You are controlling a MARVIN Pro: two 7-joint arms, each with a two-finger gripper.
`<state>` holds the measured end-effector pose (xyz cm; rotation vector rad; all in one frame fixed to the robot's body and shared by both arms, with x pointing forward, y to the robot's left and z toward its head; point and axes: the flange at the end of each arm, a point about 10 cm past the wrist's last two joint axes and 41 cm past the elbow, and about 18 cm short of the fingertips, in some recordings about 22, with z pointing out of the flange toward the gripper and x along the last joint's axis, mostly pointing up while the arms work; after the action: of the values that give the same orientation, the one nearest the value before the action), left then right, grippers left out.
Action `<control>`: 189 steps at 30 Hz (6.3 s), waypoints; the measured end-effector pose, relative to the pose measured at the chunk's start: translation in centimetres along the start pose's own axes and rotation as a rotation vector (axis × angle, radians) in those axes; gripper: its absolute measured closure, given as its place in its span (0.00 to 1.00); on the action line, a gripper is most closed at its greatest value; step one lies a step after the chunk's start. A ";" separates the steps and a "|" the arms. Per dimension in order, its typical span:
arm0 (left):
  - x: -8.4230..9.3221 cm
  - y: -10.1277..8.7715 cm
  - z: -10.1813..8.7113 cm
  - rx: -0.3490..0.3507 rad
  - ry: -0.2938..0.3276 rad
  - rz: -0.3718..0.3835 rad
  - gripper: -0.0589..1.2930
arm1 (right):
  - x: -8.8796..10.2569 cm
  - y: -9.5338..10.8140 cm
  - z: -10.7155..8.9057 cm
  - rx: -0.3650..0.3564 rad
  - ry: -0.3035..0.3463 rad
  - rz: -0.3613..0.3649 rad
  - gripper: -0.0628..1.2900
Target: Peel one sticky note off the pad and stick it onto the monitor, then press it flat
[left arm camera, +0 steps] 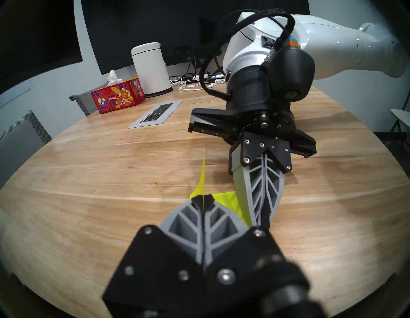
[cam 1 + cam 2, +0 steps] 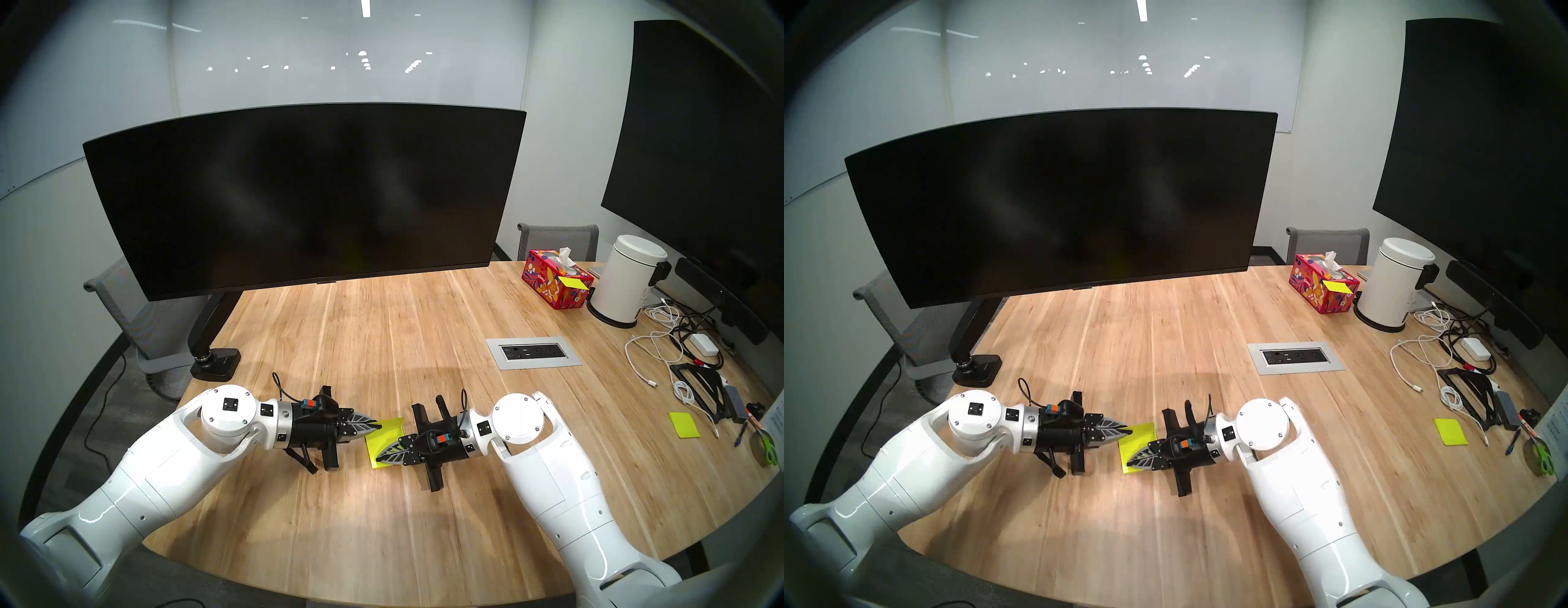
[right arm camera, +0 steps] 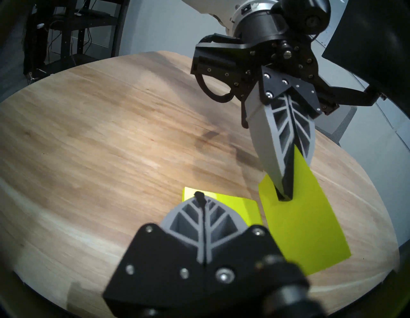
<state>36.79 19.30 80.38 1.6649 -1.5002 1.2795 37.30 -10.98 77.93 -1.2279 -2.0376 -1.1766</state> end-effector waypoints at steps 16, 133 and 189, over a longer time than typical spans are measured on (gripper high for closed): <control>0.6 0.1 -0.2 0.009 0.010 0.019 0.97 | 0.1 0.3 0.0 -0.001 0.000 -0.011 0.97; 4.4 -5.9 -10.7 0.667 -0.052 1.646 0.97 | 2.2 5.1 -7.1 -0.315 0.252 0.124 0.97; -1.1 -15.8 -5.0 0.773 -0.111 1.929 0.97 | 2.3 4.3 -7.8 -0.342 0.256 0.111 0.97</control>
<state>50.53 27.68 84.33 -0.1042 -2.9640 2.8452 39.74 -15.68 85.48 -1.2489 -1.6070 -1.5834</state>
